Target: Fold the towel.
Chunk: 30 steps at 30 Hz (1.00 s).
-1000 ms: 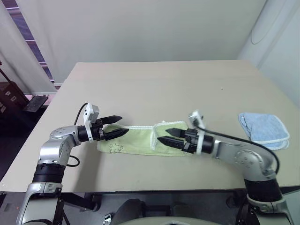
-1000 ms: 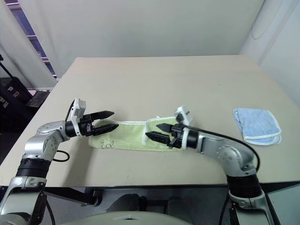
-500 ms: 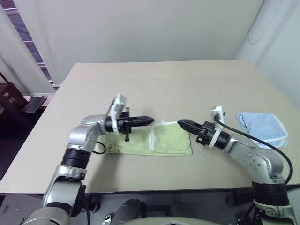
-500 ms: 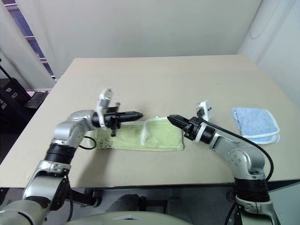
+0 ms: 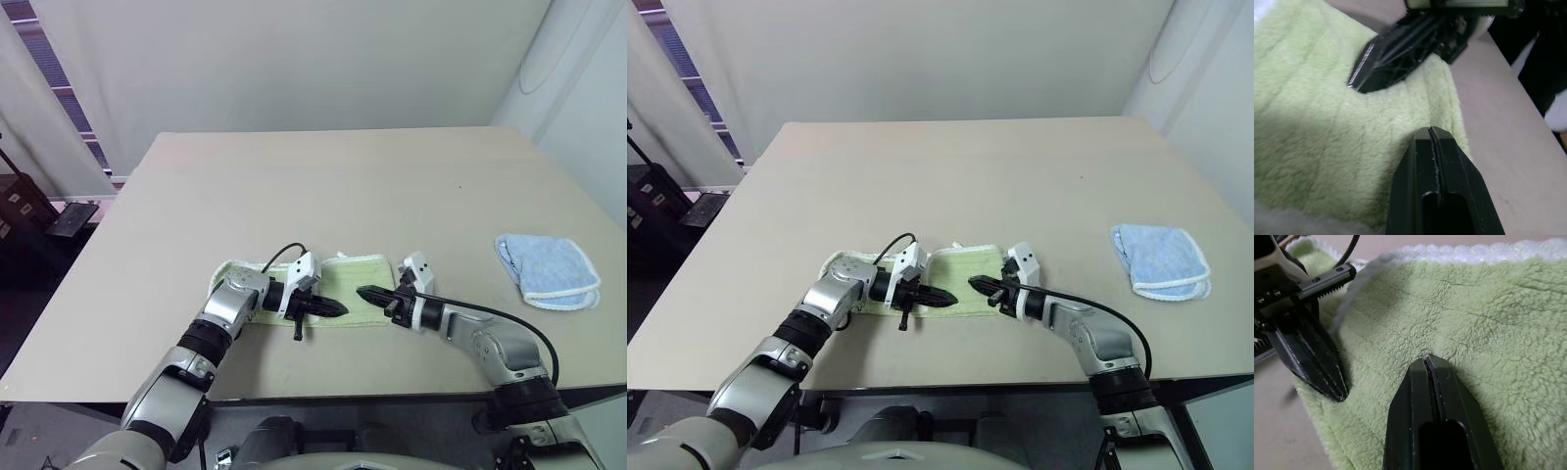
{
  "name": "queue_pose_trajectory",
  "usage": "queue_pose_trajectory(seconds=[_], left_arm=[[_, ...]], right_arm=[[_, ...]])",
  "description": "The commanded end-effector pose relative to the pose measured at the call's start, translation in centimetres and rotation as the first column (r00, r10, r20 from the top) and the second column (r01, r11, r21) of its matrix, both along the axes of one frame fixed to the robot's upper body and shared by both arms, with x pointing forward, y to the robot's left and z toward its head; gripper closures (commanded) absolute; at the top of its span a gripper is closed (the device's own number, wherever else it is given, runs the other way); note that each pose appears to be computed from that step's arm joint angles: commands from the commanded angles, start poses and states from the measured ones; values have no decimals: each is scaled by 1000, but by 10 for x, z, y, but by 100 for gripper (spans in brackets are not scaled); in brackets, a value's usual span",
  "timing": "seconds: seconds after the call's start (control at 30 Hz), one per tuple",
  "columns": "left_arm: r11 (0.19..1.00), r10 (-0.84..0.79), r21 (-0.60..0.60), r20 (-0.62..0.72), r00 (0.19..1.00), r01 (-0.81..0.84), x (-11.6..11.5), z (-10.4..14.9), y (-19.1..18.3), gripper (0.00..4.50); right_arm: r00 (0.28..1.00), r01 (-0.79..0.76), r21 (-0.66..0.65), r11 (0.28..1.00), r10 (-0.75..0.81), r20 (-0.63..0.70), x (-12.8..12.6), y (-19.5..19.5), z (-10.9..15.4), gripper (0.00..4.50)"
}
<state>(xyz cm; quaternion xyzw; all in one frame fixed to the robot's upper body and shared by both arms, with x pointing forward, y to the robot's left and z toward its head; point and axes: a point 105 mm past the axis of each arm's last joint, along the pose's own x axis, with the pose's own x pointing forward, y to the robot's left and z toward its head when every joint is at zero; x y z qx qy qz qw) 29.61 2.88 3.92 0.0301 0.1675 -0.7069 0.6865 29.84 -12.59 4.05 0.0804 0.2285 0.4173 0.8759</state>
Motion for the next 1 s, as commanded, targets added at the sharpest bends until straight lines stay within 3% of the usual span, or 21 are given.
queue_pose_trajectory(seconds=[0.03, 0.1, 0.2, 0.37, 0.53, 0.57, 0.73, 1.0], left_arm=[[995, 25, -95, 16, 1000, -23, 8, 25, -1, 450], [983, 51, -179, 11, 999, -48, 15, 51, 5, 450], [957, 87, -276, -9, 996, -86, 21, 89, 24, 391], [924, 126, -345, -134, 983, -165, 6, 131, 78, 215], [889, 274, -287, -291, 916, -357, -9, 131, 129, 22], [882, 313, -258, -309, 898, -396, -14, 128, 141, 3], [805, 493, -118, -410, 767, -581, -37, 109, 186, 3], [715, 593, 112, -620, 514, -691, -63, 67, 209, 3]], right_arm=[[999, -17, 48, 999, 15, 42, 5, 2, 17, 447], [996, -25, 105, 994, 17, 83, 7, 1, 37, 447], [990, -56, 166, 984, 33, 141, 6, 2, 63, 450], [987, -65, 178, 982, 37, 156, 5, 5, 81, 450], [997, -46, 201, 978, 31, 73, 6, 7, 81, 450], [998, -38, 212, 977, 29, 48, 7, 8, 80, 450], [998, -55, 255, 965, 61, -15, 7, 15, 82, 450], [994, -44, 342, 939, 76, -79, 14, 18, 87, 450]])
